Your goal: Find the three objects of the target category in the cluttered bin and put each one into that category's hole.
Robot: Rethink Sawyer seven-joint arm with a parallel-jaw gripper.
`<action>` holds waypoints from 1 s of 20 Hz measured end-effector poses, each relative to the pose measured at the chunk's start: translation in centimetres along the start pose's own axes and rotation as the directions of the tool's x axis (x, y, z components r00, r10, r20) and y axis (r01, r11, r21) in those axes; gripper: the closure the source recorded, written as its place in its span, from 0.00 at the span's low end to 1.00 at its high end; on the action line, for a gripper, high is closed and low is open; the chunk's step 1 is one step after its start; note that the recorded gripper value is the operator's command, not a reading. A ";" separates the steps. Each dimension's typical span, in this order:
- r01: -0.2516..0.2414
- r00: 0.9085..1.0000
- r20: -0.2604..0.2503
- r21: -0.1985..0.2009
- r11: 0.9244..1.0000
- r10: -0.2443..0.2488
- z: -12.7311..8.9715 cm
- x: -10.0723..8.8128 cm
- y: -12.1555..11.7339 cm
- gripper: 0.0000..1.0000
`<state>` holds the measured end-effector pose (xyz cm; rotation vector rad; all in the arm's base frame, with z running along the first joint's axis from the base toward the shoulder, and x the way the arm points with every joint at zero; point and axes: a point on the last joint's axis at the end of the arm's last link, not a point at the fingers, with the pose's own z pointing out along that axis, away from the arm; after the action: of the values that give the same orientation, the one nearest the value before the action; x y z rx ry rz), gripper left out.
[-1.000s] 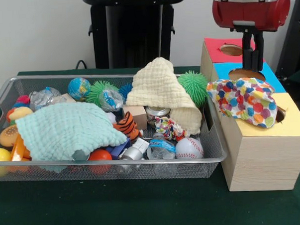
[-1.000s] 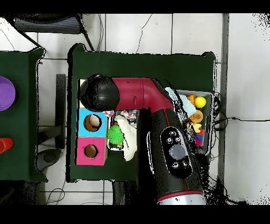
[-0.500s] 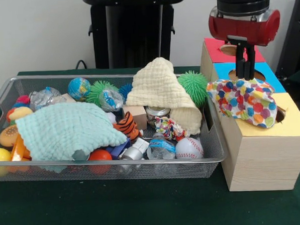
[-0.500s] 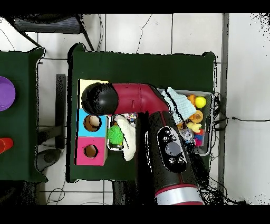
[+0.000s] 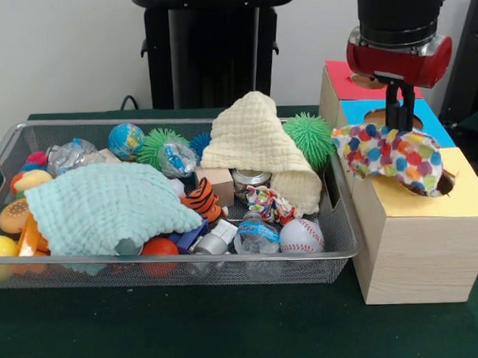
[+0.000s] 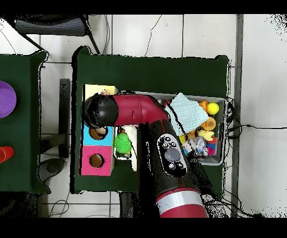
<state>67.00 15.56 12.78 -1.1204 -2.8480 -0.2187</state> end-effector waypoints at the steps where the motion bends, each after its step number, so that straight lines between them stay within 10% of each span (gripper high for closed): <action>1: 0.006 1.000 -0.009 0.007 1.000 -0.006 0.4 0.7 0.0 1.00; 12: 0.021 1.000 -0.002 0.008 1.000 -0.021 1.4 2.5 0.9 1.00; 20: -0.018 0.999 0.041 -0.077 0.997 0.021 1.6 1.8 2.5 1.00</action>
<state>67.36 18.84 11.68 -1.1799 -2.8869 -0.3095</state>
